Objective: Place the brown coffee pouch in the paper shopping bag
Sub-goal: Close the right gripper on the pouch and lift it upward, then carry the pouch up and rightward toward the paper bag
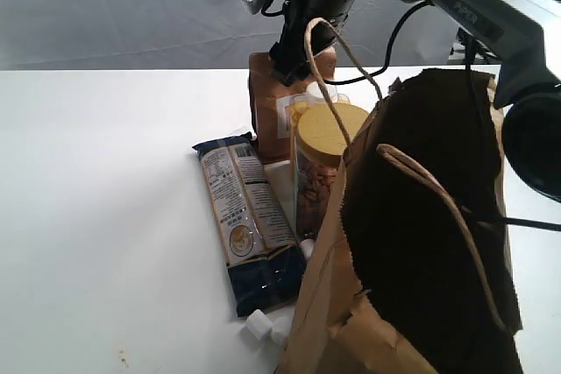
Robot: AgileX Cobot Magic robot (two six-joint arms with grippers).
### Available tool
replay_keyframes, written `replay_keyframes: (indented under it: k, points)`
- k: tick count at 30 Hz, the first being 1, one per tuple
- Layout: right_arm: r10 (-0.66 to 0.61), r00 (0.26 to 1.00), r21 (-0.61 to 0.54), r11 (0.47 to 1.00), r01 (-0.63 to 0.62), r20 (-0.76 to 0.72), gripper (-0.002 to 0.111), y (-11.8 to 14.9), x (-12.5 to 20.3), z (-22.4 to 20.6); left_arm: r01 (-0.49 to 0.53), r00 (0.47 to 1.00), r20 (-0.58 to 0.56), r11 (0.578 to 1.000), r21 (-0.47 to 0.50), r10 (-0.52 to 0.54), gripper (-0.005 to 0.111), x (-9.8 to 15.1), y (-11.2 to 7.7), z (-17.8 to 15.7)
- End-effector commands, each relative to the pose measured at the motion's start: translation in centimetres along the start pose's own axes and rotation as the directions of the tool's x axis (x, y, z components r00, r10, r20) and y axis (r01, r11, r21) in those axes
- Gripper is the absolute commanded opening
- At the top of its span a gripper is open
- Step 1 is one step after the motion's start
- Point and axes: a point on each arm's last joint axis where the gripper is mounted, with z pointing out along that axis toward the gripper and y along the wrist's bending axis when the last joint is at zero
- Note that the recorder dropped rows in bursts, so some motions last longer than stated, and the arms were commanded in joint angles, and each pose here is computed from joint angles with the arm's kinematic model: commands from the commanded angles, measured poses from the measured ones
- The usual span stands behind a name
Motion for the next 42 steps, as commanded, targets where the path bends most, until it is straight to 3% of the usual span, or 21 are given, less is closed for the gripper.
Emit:
replay_keyframes:
  k: [1, 2, 8, 13, 19, 27, 42]
  points:
    - [-0.016, 0.999, -0.010, 1.000, 0.015, -0.031, 0.067, 0.2, 0.2, 0.6, -0.001, 1.000, 0.005, 1.000, -0.004, 0.001, 0.000, 0.1, 0.0, 0.0]
    - [-0.015, 0.999, -0.011, 1.000, 0.015, -0.030, 0.063, 0.2, 0.2, 0.6, -0.001, 1.000, 0.005, 1.000, -0.004, 0.001, 0.000, 0.1, 0.0, 0.0]
    - [-0.073, 0.997, 0.026, 0.997, 0.073, -0.008, 0.000, -0.1, -0.1, -0.1, -0.001, 1.000, 0.005, 1.000, -0.004, 0.001, 0.000, 0.1, 0.0, 0.0]
    - [-0.109, 0.994, 0.129, 0.986, 0.109, -0.007, 0.000, -0.4, -0.8, -2.6, -0.001, 1.000, 0.005, 1.000, -0.004, 0.001, 0.000, 0.1, 0.0, 0.0]
    - [-0.051, 0.991, 0.226, 0.974, 0.022, 0.126, 0.000, -1.5, -1.7, -9.1, -0.001, 1.000, 0.005, 1.000, -0.004, 0.001, 0.000, 0.1, 0.0, 0.0]
    - [0.014, 0.980, 0.235, 0.970, -0.062, 0.199, 0.000, -1.4, -1.3, -15.8, -0.001, 1.000, 0.005, 1.000, -0.004, 0.001, 0.000, 0.1, 0.0, 0.0]
    - [0.214, 0.951, 0.196, 0.946, -0.259, 0.223, 0.000, -1.3, -0.8, -17.0, -0.001, 1.000, 0.005, 1.000, -0.004, 0.001, 0.000, 0.1, 0.0, 0.0]
